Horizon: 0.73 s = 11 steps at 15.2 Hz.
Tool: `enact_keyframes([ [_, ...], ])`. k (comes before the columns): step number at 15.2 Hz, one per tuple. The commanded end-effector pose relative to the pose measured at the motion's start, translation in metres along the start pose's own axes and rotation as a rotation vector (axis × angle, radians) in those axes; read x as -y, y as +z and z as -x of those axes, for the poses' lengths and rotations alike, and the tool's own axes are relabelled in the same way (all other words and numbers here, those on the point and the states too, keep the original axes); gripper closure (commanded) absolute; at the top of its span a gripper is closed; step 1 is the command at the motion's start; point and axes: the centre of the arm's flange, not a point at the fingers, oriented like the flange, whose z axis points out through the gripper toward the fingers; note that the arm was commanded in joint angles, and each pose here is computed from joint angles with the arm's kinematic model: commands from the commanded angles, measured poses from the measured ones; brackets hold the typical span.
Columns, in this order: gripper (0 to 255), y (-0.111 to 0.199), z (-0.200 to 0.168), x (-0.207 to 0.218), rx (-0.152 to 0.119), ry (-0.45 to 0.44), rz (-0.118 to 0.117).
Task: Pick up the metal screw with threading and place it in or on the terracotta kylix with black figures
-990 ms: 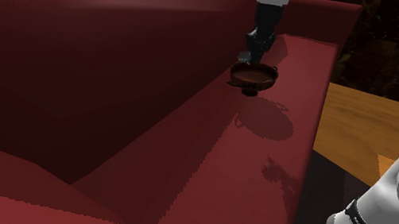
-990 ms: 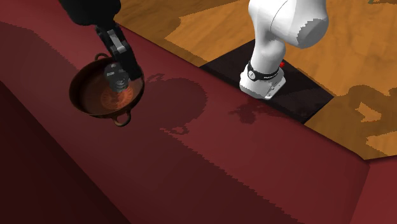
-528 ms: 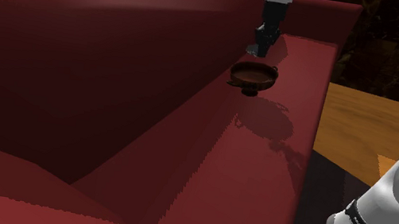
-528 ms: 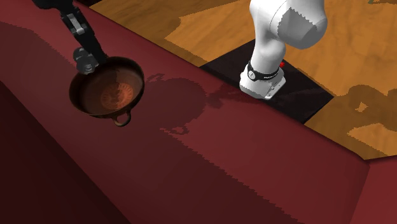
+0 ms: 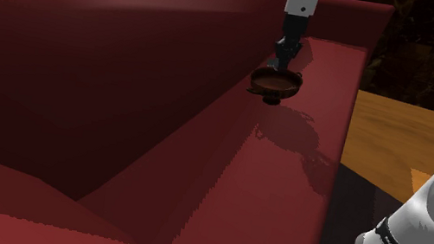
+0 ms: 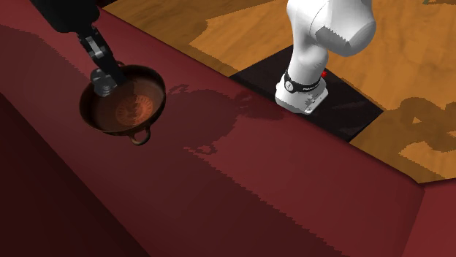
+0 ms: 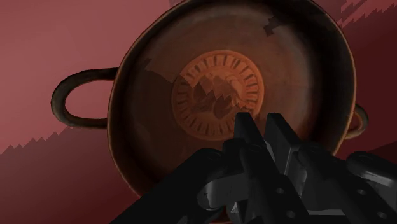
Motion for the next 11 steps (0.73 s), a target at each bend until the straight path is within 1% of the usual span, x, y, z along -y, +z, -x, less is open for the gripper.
enact_keyframes([
  [1,255,0.010,-0.002,-0.002,0.000,0.000,0.000],
  [4,255,0.026,-0.003,-0.005,0.000,0.000,0.000],
  [11,255,0.026,-0.003,-0.005,0.000,0.000,0.000],
])
